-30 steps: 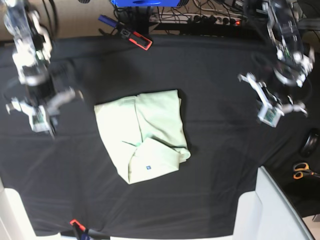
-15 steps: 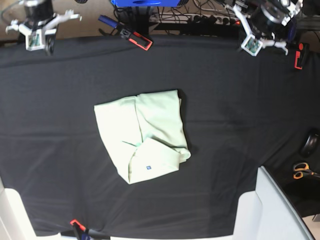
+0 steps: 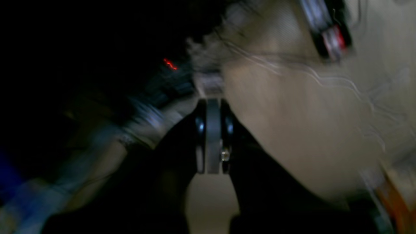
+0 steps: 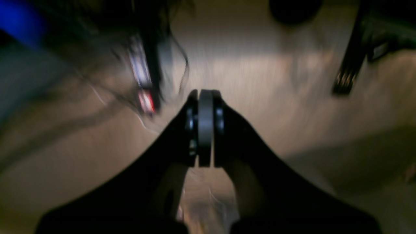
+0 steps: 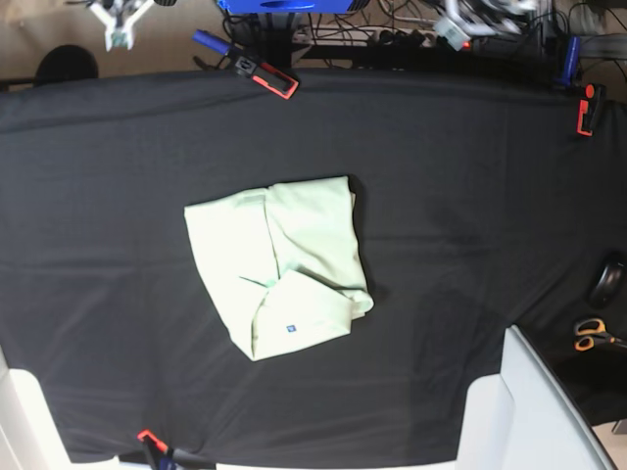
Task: Fold the T-shirt properly
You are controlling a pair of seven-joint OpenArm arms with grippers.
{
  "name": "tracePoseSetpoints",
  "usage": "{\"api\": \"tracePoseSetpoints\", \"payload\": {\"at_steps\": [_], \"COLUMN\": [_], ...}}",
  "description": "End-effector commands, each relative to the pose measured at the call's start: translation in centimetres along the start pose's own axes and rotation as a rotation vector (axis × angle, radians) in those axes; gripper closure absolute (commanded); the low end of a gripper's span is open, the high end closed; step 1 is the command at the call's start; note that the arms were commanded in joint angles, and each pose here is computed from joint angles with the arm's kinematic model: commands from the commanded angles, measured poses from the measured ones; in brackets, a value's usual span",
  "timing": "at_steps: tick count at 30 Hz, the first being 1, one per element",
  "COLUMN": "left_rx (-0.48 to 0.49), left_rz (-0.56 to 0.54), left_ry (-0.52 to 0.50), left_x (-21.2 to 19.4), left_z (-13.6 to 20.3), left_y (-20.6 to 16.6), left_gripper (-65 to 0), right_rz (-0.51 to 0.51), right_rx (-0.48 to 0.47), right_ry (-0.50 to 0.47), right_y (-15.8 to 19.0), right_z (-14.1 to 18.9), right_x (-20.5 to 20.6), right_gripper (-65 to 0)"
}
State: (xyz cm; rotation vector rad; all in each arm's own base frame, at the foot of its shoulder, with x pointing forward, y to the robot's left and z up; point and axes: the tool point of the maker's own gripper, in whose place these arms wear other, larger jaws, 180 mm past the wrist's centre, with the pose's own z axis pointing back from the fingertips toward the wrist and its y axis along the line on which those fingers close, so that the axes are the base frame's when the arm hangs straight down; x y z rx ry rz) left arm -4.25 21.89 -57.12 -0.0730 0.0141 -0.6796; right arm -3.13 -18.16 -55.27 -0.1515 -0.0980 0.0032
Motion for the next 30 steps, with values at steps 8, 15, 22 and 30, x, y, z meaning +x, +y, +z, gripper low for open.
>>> {"api": "tracePoseSetpoints", "payload": {"at_steps": [8,15,22,30], "left_rx": [-0.301,-0.186,-0.062,-0.039], "left_rz": [0.224,0.268,0.181,0.176], "left_ry": [-0.003,-0.122,-0.125,-0.148], "left_x": [3.5,7.6,8.1,9.7], "left_z": [-6.1,-8.6,-9.1,-8.9], "left_y": [-4.5,-3.8,-2.3,-0.6], "left_gripper": [0.0,0.0,0.0,0.0], "right_rz": [0.261,0.29,0.292,0.3], "right_rx": [-0.024,0.171,0.15,0.135], "right_ry": [0.114,-0.201,-0.17,-0.167], "right_y": [-0.6,0.7,0.3,0.0], "right_z": [-8.1,-8.8,-9.6,-10.1], "right_x": [-6.6,-2.9,-1.2,0.8], "right_gripper": [0.0,0.0,0.0,0.0]}}
